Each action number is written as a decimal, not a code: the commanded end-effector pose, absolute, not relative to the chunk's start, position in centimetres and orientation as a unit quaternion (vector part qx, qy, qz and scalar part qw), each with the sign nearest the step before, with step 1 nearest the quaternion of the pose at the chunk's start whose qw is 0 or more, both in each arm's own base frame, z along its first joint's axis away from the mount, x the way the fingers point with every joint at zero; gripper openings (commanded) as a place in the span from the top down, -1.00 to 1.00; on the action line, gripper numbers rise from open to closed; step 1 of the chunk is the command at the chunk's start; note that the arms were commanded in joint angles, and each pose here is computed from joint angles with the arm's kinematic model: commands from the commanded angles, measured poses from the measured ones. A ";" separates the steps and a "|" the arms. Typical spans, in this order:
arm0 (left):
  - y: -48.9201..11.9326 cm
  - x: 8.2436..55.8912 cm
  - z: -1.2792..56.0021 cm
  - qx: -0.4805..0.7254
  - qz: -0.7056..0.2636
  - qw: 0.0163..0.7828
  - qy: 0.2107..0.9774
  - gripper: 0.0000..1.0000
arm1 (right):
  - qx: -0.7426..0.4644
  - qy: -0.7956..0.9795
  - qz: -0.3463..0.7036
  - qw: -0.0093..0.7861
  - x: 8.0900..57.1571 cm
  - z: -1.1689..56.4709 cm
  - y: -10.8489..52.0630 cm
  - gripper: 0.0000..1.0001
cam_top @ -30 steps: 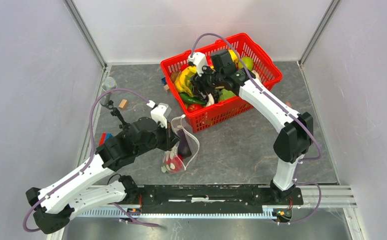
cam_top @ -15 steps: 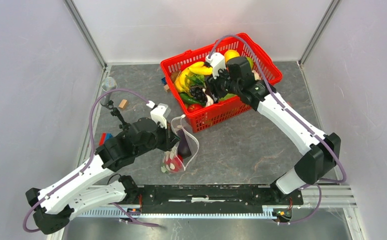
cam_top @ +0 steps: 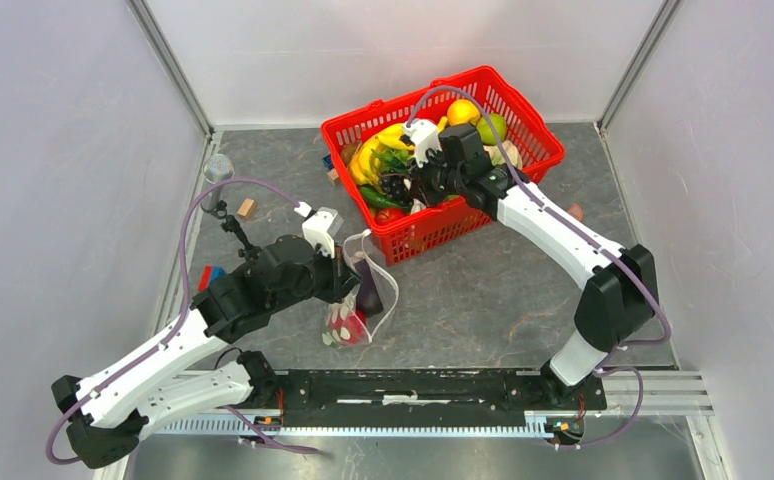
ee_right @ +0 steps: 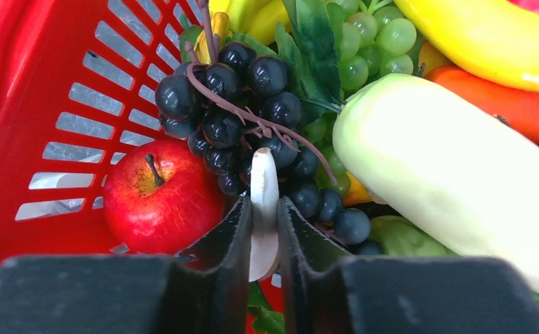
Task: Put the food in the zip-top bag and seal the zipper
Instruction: Pick up the fake vegetable from the bin.
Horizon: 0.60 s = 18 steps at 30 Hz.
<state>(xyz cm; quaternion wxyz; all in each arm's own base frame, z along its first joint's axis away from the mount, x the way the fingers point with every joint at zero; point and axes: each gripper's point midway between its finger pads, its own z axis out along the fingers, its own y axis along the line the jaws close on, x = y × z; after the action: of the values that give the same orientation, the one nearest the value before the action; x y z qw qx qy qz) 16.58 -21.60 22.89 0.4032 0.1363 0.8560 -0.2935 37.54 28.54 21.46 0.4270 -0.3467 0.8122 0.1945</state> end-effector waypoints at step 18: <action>-22.4 17.2 23.9 0.130 -0.312 0.417 0.844 0.93 | -0.354 0.597 0.340 0.635 29.2 35.7 28.4 1.00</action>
<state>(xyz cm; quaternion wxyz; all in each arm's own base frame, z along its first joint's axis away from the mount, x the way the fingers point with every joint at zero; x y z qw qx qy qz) 16.60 -21.72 22.67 0.4005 0.1377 0.8574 -0.2926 32.97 25.57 32.81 0.6203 -0.3193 0.6783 0.2306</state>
